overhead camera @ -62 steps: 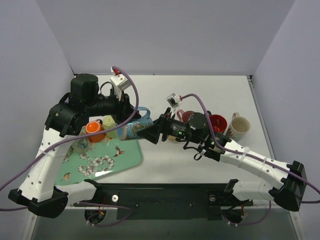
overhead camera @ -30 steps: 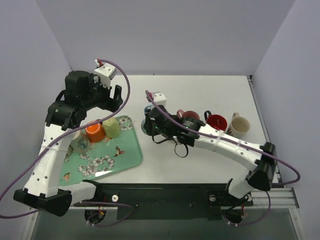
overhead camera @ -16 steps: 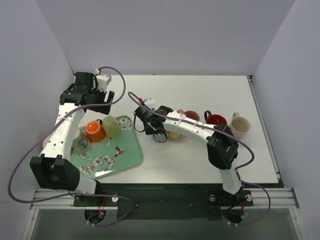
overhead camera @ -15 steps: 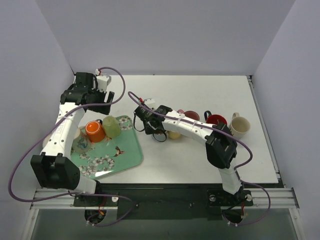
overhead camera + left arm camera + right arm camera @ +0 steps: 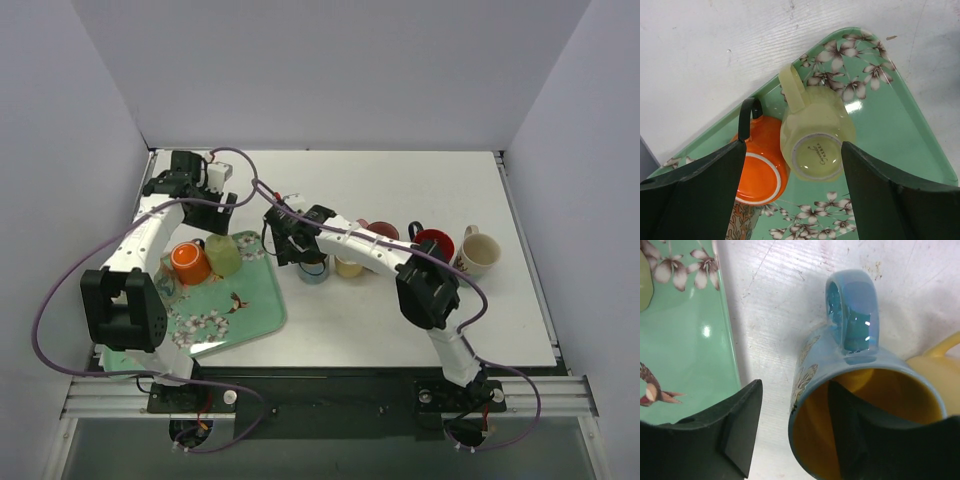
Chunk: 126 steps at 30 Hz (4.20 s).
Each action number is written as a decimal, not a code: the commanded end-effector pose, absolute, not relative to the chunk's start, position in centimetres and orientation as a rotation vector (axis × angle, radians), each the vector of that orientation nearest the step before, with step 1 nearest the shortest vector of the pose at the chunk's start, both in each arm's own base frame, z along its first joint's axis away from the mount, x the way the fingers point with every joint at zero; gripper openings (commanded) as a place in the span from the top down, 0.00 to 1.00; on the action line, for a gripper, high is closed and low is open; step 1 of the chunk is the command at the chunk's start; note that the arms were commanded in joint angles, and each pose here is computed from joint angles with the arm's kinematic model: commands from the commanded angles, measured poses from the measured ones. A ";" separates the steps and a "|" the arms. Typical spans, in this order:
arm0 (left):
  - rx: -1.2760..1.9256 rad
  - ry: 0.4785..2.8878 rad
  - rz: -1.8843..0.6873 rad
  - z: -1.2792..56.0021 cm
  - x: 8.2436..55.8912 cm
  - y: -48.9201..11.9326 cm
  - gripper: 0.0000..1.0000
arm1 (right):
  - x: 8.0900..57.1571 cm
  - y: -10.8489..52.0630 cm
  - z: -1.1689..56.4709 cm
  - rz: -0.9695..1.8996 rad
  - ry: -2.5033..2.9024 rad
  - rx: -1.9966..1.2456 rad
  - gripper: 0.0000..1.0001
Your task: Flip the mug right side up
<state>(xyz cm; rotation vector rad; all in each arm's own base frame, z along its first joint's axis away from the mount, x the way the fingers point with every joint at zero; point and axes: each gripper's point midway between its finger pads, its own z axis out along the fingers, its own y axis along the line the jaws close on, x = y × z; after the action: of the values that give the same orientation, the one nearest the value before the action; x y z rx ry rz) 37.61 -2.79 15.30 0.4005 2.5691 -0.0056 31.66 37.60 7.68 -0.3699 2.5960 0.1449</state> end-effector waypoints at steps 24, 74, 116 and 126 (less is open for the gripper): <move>1.075 2.578 -0.271 10.0 29.7 -11.1 0.20 | 27.2 26.8 24.0 0.302 2.235 -0.172 0.36; 0.847 2.375 -0.345 21.5 31.8 -14.5 1.00 | 23.3 26.0 28.4 0.530 2.034 -0.311 0.36; 0.552 2.156 -0.117 28.7 30.6 -6.8 0.12 | 18.6 22.6 20.9 0.065 2.271 -0.553 1.00; 0.581 2.268 0.057 24.2 31.6 -4.3 0.08 | 18.7 11.0 10.7 -0.141 2.593 -0.161 1.00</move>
<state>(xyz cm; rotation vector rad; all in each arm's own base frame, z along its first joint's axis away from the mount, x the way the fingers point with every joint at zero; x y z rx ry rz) 30.88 -6.10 24.71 0.5633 2.2590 -0.0696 18.81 14.49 11.21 -0.3046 2.5731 -0.0920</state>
